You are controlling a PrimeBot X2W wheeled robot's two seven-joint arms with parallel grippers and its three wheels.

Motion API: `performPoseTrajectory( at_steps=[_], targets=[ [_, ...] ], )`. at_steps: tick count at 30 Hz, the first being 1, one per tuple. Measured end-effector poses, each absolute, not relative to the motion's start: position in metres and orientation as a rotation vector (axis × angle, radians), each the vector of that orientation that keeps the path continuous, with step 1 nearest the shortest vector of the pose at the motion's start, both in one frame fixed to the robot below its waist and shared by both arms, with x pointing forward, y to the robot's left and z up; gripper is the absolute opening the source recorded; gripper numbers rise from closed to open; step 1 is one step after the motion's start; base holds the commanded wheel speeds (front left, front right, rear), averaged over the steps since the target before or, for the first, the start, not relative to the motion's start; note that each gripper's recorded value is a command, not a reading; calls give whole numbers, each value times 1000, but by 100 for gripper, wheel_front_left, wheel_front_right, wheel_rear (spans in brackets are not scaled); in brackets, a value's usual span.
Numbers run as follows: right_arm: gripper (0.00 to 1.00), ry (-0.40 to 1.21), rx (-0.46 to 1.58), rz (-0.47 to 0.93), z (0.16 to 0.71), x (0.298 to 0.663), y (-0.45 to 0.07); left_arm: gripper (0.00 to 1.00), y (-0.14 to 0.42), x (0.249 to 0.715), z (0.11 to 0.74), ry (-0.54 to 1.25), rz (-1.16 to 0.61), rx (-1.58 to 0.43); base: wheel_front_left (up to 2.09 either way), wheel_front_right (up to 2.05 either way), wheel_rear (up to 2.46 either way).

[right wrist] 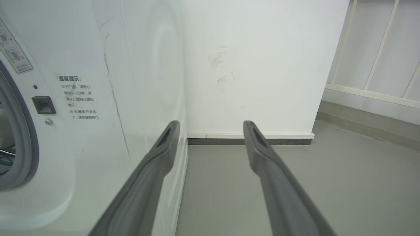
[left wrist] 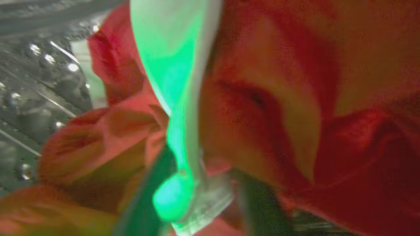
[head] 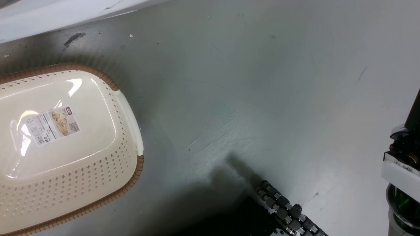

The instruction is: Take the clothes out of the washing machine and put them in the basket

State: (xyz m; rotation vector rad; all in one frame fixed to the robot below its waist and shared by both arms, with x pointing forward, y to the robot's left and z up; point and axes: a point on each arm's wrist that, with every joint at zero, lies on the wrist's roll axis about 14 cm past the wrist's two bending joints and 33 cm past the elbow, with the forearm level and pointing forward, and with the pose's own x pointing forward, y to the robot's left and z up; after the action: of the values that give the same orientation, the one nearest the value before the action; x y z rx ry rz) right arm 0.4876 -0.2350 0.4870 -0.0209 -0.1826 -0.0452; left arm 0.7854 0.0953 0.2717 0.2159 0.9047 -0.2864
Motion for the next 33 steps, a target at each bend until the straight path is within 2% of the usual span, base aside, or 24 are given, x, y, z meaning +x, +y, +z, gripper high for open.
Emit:
performPoseTrajectory(
  at_steps=[15,33],
  targets=[
    [100,-280,-37,-15,526,483,-225,0,106,780,321,740,-287,226,0,0,0],
    [100,-372,-15,32,571,461,-204,0,113,727,388,542,-347,215,0,0,0]
  ],
)
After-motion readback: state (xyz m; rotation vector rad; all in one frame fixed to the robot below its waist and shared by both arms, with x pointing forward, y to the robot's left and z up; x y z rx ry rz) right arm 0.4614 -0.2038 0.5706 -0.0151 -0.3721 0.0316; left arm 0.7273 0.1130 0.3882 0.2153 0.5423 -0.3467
